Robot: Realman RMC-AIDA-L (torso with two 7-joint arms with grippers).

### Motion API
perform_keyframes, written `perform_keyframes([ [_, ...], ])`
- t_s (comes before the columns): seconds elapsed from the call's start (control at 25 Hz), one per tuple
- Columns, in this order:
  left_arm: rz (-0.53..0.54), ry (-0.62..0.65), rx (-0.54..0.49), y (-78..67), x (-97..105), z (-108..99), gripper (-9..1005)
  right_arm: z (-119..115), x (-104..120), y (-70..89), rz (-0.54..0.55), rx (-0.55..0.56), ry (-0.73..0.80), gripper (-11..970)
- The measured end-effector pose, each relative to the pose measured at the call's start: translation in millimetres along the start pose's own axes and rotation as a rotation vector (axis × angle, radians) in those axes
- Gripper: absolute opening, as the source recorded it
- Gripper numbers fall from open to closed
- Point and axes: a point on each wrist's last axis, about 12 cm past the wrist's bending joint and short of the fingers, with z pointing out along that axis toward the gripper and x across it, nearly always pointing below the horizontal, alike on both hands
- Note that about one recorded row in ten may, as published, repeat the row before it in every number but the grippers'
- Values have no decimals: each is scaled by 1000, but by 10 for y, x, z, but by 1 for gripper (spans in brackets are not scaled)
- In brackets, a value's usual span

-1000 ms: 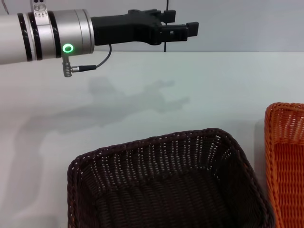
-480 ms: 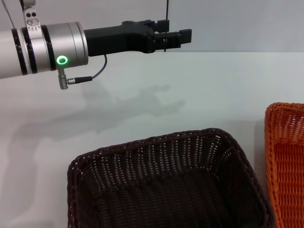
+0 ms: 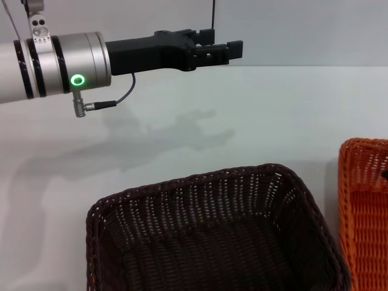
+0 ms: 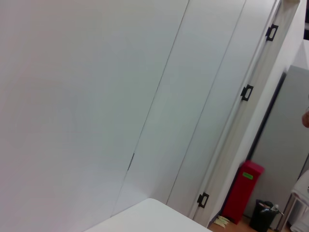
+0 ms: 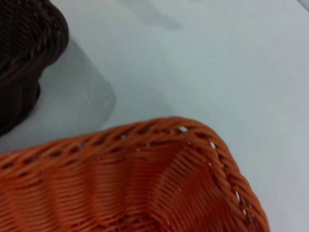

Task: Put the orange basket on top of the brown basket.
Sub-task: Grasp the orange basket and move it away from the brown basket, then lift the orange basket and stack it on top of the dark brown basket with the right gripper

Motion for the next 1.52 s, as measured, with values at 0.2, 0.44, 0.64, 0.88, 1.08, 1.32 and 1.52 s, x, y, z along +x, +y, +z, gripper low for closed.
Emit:
perform_keyframes([
  [0.2, -4, 2, 1, 1, 19, -20, 862, -282, 354, -11, 94, -15, 15, 399],
  [0.44, -9, -1, -1, 10, 38, -61, 862, -605, 821, -45, 243, 30, 24, 261],
  [0.64, -4, 0, -2, 10, 42, -65, 863, -896, 1261, -19, 401, 112, 11, 219],
  [0.88, 7, -5, -14, 24, 58, -79, 863, -1243, 1693, 75, 621, 294, -156, 191],
  [1.08, 8, -6, -15, 24, 57, -71, 863, -1294, 1869, 162, 742, 400, -325, 160],
  [1.32, 6, -13, -12, 22, 48, -65, 862, -1293, 2070, 215, 873, 519, -475, 145],
  [1.52, 3, -19, -14, 24, 46, -68, 863, -1265, 2122, 255, 968, 571, -646, 146],
])
